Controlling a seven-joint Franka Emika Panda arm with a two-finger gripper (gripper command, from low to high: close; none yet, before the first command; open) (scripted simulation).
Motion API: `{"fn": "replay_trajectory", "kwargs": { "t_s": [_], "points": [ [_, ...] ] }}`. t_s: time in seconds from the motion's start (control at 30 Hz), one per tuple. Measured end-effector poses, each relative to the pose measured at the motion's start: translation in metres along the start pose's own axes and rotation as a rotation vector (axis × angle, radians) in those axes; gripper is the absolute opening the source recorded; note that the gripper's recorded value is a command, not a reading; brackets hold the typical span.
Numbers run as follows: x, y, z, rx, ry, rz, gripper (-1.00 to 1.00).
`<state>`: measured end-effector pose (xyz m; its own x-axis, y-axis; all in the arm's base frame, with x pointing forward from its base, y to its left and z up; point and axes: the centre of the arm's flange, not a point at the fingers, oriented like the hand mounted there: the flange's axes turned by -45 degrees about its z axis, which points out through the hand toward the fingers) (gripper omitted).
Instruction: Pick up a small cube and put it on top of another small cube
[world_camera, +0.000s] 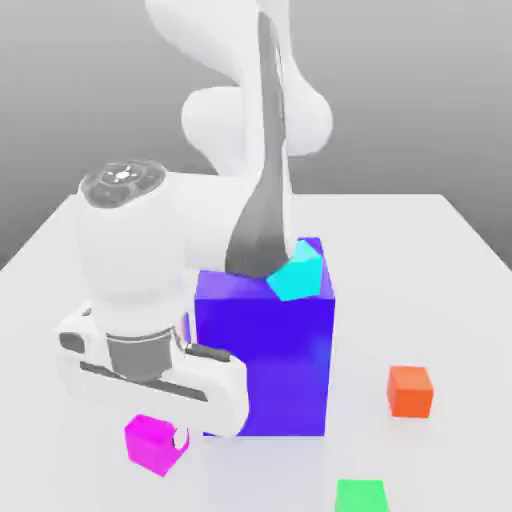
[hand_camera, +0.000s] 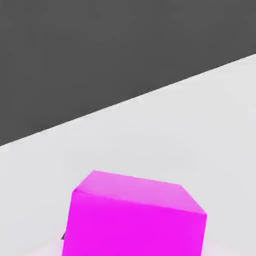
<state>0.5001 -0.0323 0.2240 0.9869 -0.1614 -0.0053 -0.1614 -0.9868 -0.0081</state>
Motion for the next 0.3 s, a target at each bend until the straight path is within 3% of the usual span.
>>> {"fn": "replay_trajectory", "kwargs": {
  "t_s": [0.2,0.23,0.3],
  "points": [
    [-0.008,-0.136,0.035,-0.009,0.004,-0.324,-1.00],
    [-0.010,-0.142,0.043,-0.009,0.004,-0.339,1.00],
    [-0.010,-0.142,0.043,-0.009,0.004,-0.339,1.00]
  ]
}}
